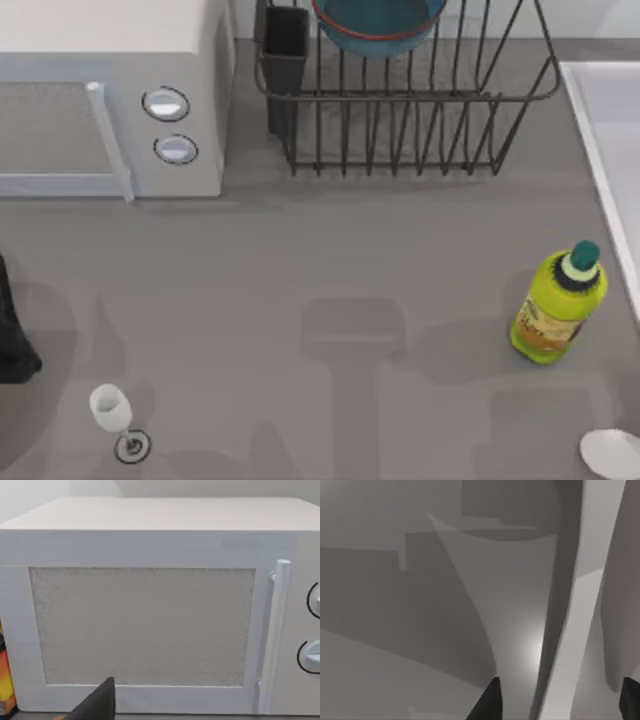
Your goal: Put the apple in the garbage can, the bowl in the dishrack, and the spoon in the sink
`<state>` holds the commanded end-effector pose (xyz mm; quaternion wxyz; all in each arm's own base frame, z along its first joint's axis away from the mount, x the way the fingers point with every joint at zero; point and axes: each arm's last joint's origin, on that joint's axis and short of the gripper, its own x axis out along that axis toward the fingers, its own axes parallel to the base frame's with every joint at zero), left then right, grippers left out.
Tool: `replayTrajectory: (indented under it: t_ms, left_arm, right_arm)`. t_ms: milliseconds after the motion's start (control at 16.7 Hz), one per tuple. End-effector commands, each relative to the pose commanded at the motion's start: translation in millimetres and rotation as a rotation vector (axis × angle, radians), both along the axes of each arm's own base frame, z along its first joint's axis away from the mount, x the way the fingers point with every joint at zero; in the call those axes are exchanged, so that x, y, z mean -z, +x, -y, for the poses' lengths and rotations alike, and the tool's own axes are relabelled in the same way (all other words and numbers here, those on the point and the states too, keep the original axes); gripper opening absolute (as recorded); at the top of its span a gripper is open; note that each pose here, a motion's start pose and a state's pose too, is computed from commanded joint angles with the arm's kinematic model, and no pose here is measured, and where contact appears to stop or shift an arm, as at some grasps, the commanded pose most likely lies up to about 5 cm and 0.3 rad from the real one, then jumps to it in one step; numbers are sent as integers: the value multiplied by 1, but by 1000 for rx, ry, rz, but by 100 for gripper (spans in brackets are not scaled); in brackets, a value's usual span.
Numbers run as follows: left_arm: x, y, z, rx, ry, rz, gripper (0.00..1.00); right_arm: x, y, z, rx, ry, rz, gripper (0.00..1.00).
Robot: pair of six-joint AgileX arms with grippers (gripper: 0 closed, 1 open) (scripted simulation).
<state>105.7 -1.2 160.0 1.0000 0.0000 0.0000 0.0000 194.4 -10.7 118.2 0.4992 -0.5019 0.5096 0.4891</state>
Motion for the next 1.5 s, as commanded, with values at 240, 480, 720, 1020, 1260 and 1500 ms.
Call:
replayTrajectory:
  t_ms: [240, 480, 720, 1020, 1260, 1500]
  left_arm:
    - [0, 0, 0, 0, 0, 0, 100]
    - [0, 0, 0, 0, 0, 0, 100]
    - [0, 0, 0, 0, 0, 0, 100]
    - [0, 0, 0, 0, 0, 0, 100]
    - [0, 0, 0, 0, 0, 0, 100]
    - [0, 0, 0, 0, 0, 0, 100]
  right_arm:
    - [-31, 5, 1, -1, 0, -6, 0]
    - [-74, 1, 0, -4, 2, -31, 0]
    - [-96, -1, -1, -3, 0, -2, 0]
    - [-96, 1, 0, 4, 0, -13, 0]
    - [-109, 27, 13, 64, -2, -62, 0]
    - [-129, 80, 35, 135, -4, -126, 0]
